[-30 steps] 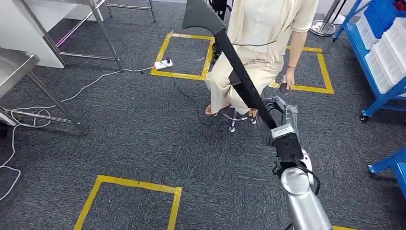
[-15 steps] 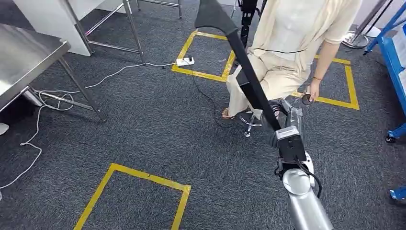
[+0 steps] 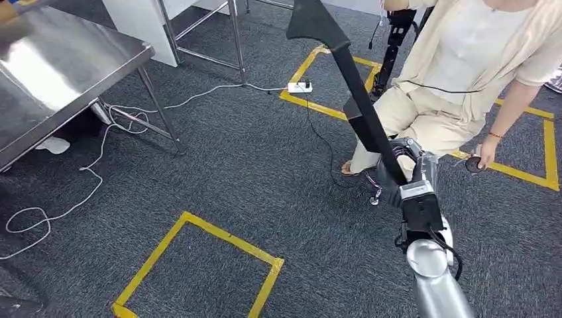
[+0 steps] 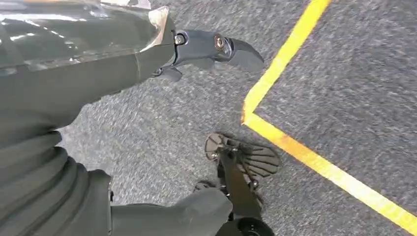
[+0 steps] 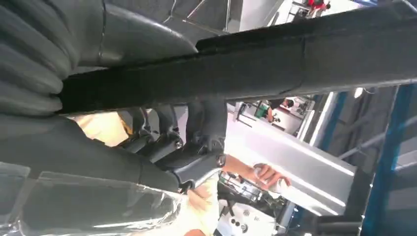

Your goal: Take the parts from the cabinet and place them on the table.

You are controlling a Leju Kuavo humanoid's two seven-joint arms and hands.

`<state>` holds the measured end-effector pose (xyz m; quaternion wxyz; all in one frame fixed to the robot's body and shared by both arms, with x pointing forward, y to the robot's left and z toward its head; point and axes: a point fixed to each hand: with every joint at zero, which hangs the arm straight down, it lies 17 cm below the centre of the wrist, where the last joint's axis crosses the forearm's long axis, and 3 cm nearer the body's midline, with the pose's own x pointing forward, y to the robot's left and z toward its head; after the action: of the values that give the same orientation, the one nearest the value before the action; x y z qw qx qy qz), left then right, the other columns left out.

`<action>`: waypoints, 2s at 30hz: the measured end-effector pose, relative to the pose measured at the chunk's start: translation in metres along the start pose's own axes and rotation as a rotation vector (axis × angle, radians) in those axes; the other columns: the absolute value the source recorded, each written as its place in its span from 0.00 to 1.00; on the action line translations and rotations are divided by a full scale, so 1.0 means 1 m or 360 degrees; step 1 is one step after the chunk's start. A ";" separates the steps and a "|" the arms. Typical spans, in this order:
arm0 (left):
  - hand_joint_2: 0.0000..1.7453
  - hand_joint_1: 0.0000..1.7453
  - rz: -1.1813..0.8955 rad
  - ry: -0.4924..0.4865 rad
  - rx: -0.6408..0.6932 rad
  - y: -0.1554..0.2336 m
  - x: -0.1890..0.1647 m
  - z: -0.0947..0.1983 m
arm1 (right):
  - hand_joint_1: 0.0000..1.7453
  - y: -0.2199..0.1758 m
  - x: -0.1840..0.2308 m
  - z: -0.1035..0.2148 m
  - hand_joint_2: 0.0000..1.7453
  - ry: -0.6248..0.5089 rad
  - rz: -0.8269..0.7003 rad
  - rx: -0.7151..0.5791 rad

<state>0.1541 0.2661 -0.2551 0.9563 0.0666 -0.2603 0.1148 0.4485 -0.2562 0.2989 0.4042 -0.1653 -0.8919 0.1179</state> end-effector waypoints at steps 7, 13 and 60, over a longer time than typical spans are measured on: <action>1.00 0.00 0.0003 -0.0001 0.0012 0.002 -0.002 0.001 | 1.00 0.001 0.001 -0.004 1.00 -0.0015 -0.0018 0.0007; 1.00 0.00 0.0012 -0.0020 0.0020 0.004 0.002 0.000 | 1.00 0.002 0.003 -0.007 1.00 -0.0026 -0.0026 0.0008; 1.00 0.00 0.0006 -0.0022 0.0042 0.008 -0.003 0.001 | 1.00 -0.025 -0.023 0.017 1.00 0.0039 -0.0075 -0.0006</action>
<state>0.1495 0.2733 -0.2551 0.9533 0.0793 -0.2657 0.1197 0.4443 -0.2893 0.2808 0.4175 -0.1465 -0.8907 0.1046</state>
